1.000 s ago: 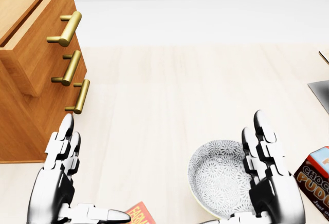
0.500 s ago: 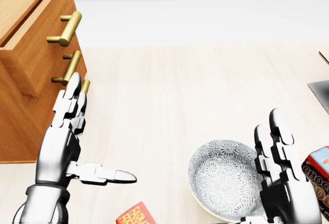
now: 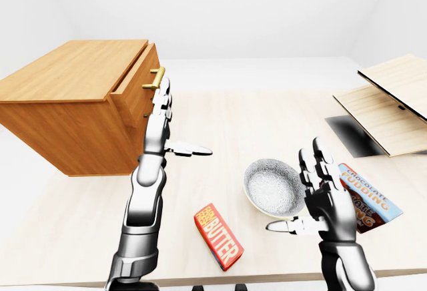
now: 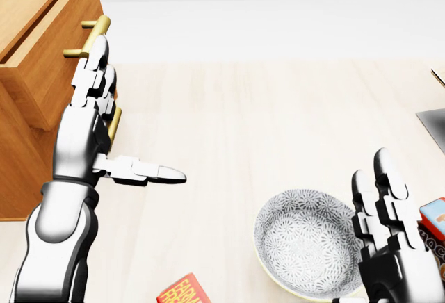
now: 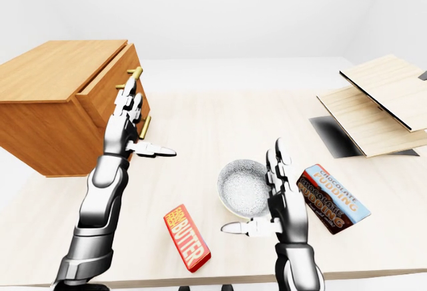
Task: Close the top drawer of the cabinet and put the bowl on top of it.
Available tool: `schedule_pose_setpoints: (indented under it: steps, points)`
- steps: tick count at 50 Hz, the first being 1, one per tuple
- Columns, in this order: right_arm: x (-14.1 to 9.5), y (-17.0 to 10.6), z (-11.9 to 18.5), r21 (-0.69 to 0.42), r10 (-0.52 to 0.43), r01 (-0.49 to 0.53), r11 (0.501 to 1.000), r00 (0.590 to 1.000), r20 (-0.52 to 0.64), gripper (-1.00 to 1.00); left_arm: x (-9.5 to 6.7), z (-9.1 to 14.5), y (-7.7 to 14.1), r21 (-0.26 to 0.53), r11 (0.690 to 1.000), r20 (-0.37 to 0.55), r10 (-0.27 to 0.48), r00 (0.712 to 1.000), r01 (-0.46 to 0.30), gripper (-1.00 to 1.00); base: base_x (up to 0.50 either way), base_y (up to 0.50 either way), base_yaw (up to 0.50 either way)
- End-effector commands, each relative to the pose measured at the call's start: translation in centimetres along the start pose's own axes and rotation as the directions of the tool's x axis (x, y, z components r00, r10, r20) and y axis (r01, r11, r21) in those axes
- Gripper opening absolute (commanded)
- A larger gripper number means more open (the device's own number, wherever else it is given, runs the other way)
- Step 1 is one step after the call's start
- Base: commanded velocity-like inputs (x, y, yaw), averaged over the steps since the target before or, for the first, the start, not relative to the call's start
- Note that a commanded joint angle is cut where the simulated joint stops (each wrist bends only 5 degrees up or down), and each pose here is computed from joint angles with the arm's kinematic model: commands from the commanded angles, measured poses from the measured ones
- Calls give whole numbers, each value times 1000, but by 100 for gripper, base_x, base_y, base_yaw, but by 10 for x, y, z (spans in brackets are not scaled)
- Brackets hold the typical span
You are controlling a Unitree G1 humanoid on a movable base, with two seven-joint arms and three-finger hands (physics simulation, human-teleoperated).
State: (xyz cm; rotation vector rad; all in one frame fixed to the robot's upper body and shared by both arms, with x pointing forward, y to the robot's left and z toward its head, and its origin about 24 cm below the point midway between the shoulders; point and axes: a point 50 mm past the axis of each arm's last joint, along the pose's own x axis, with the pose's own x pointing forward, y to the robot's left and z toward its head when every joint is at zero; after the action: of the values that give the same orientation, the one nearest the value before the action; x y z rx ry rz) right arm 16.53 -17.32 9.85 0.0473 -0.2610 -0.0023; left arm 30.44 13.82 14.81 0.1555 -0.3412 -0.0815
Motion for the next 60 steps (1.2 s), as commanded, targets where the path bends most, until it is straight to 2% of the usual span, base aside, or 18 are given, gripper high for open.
schedule_pose_setpoints:
  steps: [1,11,22,28,35,40,54,60]
  points:
    - [-2,0,1,3,0,0,1000,1000,1,100,23,6,4,1,1000,12,8,1000,-8,100,0,0,0]
    - [-4,-2,3,27,2,-3,1000,1000,6,100,29,-1,5,15,1000,-23,6,1000,-6,100,0,0,0]
    - [-6,-1,2,31,6,-6,999,1000,0,100,36,-9,10,-36,999,-60,-5,998,3,100,0,0,0]
    - [-6,-1,2,30,6,-6,1000,1000,0,100,45,-19,22,-50,998,-118,33,992,-39,100,0,0,0]
    - [-6,-2,2,31,5,-5,1000,1000,0,100,45,-23,27,-70,996,-136,42,990,-52,100,0,0,0]
    - [-4,-2,2,29,3,-3,1000,1000,4,100,42,-25,25,-87,996,-139,20,990,-33,100,0,0,0]
    - [-5,-1,2,29,7,-7,1000,1000,-1,100,43,-35,32,-90,994,-187,42,981,-60,100,0,0,0]
    - [-5,-1,1,29,6,-6,1000,1000,-1,100,46,-32,36,-88,993,-179,58,982,-74,100,0,0,0]
